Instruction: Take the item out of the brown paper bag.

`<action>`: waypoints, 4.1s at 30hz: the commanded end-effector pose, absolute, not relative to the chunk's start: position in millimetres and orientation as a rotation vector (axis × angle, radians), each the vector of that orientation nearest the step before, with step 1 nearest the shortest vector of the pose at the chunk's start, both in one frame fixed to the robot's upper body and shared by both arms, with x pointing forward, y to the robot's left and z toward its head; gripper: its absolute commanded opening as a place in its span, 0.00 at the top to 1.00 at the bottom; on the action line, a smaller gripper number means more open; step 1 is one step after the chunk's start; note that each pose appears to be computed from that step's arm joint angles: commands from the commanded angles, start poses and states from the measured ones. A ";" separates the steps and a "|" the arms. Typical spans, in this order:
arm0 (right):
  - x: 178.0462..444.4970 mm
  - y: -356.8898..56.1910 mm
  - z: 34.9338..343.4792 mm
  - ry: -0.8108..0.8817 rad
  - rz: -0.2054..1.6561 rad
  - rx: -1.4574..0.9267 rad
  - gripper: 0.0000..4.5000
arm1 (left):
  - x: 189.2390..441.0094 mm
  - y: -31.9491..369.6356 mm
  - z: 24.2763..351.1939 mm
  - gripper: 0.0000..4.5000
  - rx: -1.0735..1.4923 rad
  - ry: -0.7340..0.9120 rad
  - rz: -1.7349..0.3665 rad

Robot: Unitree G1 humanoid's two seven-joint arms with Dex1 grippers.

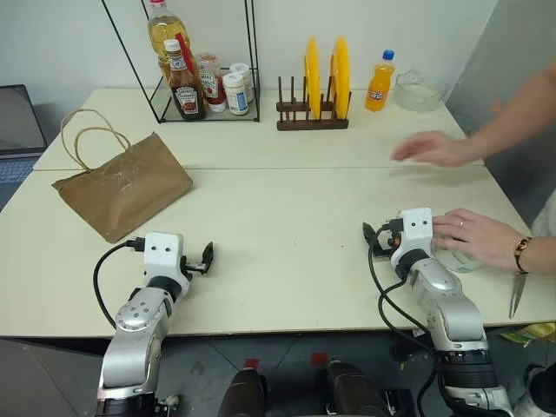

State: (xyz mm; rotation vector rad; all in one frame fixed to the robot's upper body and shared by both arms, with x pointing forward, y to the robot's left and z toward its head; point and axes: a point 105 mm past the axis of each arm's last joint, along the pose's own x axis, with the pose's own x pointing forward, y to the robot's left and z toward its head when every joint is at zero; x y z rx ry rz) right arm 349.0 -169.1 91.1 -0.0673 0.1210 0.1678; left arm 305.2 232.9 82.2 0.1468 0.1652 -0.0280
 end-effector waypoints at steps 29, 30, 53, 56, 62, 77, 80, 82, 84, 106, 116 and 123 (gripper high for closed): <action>316.7 -43.5 232.4 -0.042 1.273 -0.010 0.00 | 308.6 330.5 225.7 0.00 0.207 0.174 -0.310; 307.1 -33.6 241.1 -0.042 1.353 0.014 0.00 | 307.5 338.2 229.7 0.00 0.234 0.190 -0.312; 295.1 -3.6 262.5 -0.109 1.360 0.063 0.00 | 358.1 412.8 233.6 0.00 0.353 0.323 -0.140; 294.8 -5.4 264.5 -0.116 1.346 0.056 0.00 | 358.6 409.2 220.4 0.00 0.331 0.394 -0.163; 296.3 -8.2 267.7 -0.148 1.293 0.030 0.00 | 357.0 406.0 196.3 0.00 0.338 0.503 -0.189; 301.2 -11.2 261.1 -0.156 1.234 0.024 0.00 | 387.4 375.5 221.3 0.89 0.362 0.354 -0.226; 303.1 -12.3 261.3 -0.159 1.224 0.021 0.00 | 388.9 374.1 226.9 0.99 0.363 0.333 -0.226; 304.6 -15.5 261.6 -0.163 1.210 0.016 0.00 | 392.8 365.9 237.7 0.99 0.375 0.302 -0.258; 306.4 -19.9 263.1 -0.168 1.194 0.011 0.00 | 398.2 351.6 250.5 0.99 0.392 0.266 -0.318; 294.1 -115.1 228.9 -0.082 0.716 -0.174 0.00 | 425.5 144.2 242.0 0.99 0.567 0.164 -1.101; 287.2 -133.4 216.9 -0.051 0.585 -0.150 0.00 | 437.9 117.9 238.0 0.99 0.671 0.113 -1.043; 288.8 -131.3 216.7 -0.049 0.586 -0.135 0.00 | 442.6 119.1 212.7 0.99 0.757 0.138 -0.995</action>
